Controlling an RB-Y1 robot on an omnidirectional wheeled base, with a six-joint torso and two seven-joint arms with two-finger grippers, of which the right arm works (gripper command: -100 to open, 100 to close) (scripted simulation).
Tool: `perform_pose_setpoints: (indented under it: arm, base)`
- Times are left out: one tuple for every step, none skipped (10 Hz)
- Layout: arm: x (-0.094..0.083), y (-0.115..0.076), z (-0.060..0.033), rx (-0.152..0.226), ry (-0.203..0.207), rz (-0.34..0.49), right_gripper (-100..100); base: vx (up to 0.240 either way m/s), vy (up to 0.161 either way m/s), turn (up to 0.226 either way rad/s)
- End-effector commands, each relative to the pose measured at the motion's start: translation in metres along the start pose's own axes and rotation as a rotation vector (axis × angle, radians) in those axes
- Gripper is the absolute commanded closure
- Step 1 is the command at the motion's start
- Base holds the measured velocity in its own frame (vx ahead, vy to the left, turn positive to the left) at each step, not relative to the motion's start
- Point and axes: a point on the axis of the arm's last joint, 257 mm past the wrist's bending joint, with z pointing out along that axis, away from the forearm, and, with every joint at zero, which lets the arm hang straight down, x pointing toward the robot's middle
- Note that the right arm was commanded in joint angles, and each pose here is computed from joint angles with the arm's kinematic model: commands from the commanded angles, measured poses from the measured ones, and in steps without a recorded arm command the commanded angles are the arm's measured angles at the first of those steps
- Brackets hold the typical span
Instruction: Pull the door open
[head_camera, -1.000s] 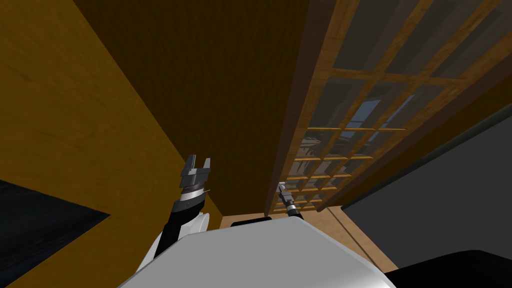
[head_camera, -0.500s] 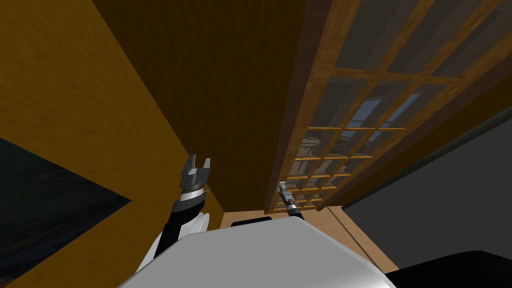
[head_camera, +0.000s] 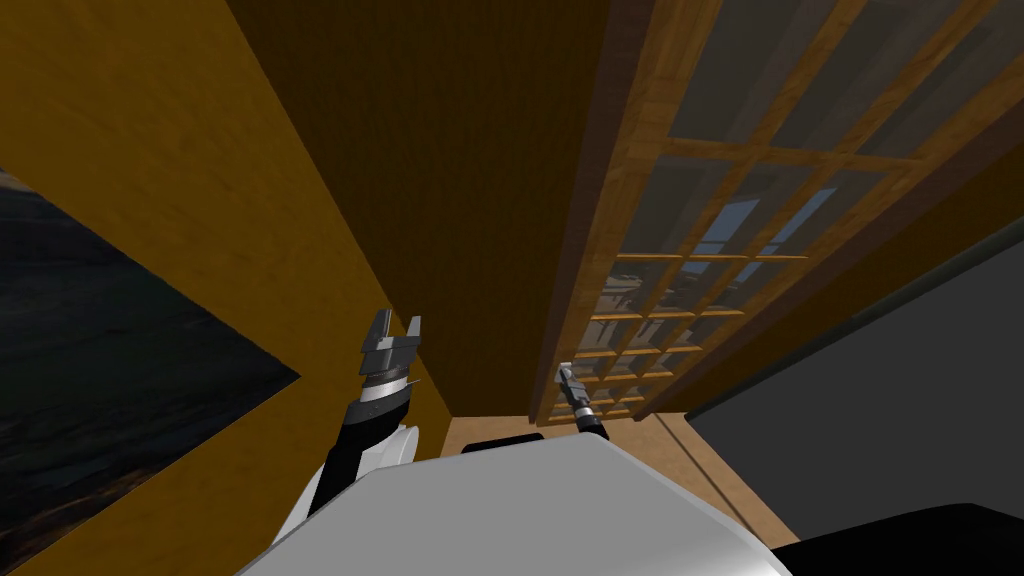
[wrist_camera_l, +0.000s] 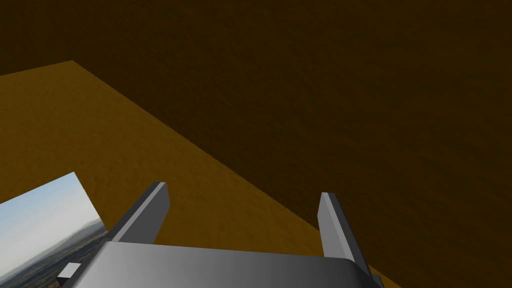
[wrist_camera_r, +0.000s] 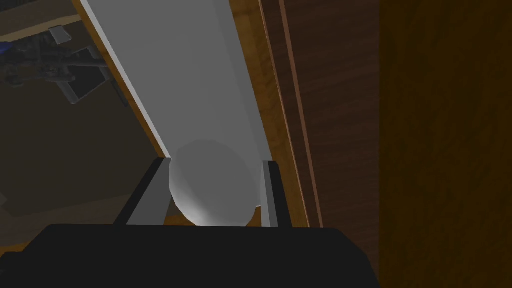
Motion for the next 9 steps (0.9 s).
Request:
perform_pose_setpoints:
  arm:
    - [-0.0016,-0.0021,0.0003,0.004,-0.004,0.035,100]
    - [-0.0027,-0.0038,0.0015,0.007,-0.008,0.078,100]
    - [-0.0039,-0.0057,0.0029,0.010,-0.013,0.113,100]
    - [-0.0039,-0.0057,0.0029,0.010,-0.013,0.124,100]
    - [-0.0051,-0.0077,0.0043,0.014,-0.018,0.169,100]
    - [-0.0051,-0.0077,0.0043,0.014,-0.018,0.173,100]
    - [-0.0064,-0.0097,0.0057,0.017,-0.024,0.221,100]
    - [-0.0076,-0.0117,0.0071,0.021,-0.029,0.254,100]
    - [-0.0076,-0.0117,0.0071,0.021,-0.029,0.269,100]
  base:
    - [-0.053,-0.005,0.024]
    - [-0.052,-0.003,0.036]
    - [-0.075,-0.011,0.071]
    - [-0.065,-0.006,0.036]
    - [-0.059,-0.002,0.056]
    - [-0.043,-0.007,0.029]
    - [-0.054,-0.010,0.051]
    - [-0.072,-0.010,0.091]
    - [-0.056,-0.011,0.038]
